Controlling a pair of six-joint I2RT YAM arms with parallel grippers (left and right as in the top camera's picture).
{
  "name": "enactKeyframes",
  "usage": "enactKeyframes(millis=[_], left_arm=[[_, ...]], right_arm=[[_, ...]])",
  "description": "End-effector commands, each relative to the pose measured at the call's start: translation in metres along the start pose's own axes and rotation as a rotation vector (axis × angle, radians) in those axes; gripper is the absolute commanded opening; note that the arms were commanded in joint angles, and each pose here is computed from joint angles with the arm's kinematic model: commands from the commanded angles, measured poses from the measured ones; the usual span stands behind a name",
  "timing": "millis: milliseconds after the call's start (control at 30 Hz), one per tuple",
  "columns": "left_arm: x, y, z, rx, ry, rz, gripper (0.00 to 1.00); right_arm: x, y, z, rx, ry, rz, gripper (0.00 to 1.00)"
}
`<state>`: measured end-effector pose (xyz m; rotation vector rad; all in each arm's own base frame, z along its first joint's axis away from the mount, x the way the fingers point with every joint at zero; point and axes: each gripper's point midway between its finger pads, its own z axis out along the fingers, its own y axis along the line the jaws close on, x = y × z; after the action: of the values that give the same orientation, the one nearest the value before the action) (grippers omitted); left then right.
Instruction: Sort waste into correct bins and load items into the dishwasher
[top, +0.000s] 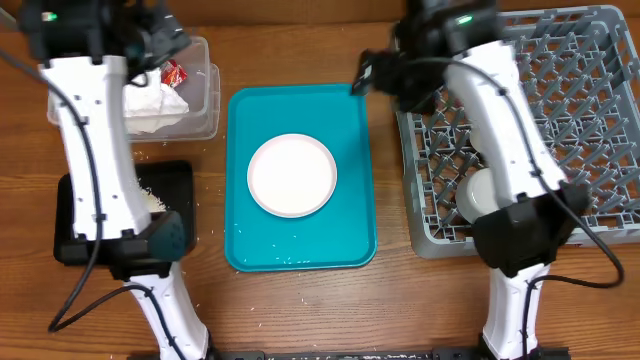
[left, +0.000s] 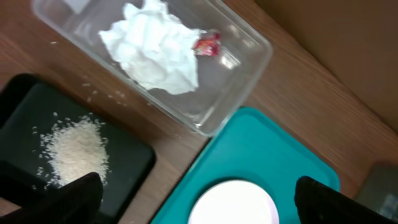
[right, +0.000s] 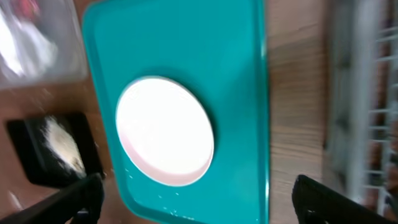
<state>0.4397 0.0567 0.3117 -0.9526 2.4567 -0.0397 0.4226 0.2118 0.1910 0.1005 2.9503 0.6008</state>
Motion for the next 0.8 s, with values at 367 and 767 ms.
enactKeyframes(millis=[367,767], left_arm=[[-0.027,0.047,0.002,-0.058,-0.021,0.043,1.0],[-0.026,0.045,0.002,-0.056,-0.02,0.046,1.0]], right_arm=[[0.098,-0.007,0.146,0.116,0.201,-0.07,0.31],[0.107,-0.016,0.169,0.13,0.184,-0.034,0.38]])
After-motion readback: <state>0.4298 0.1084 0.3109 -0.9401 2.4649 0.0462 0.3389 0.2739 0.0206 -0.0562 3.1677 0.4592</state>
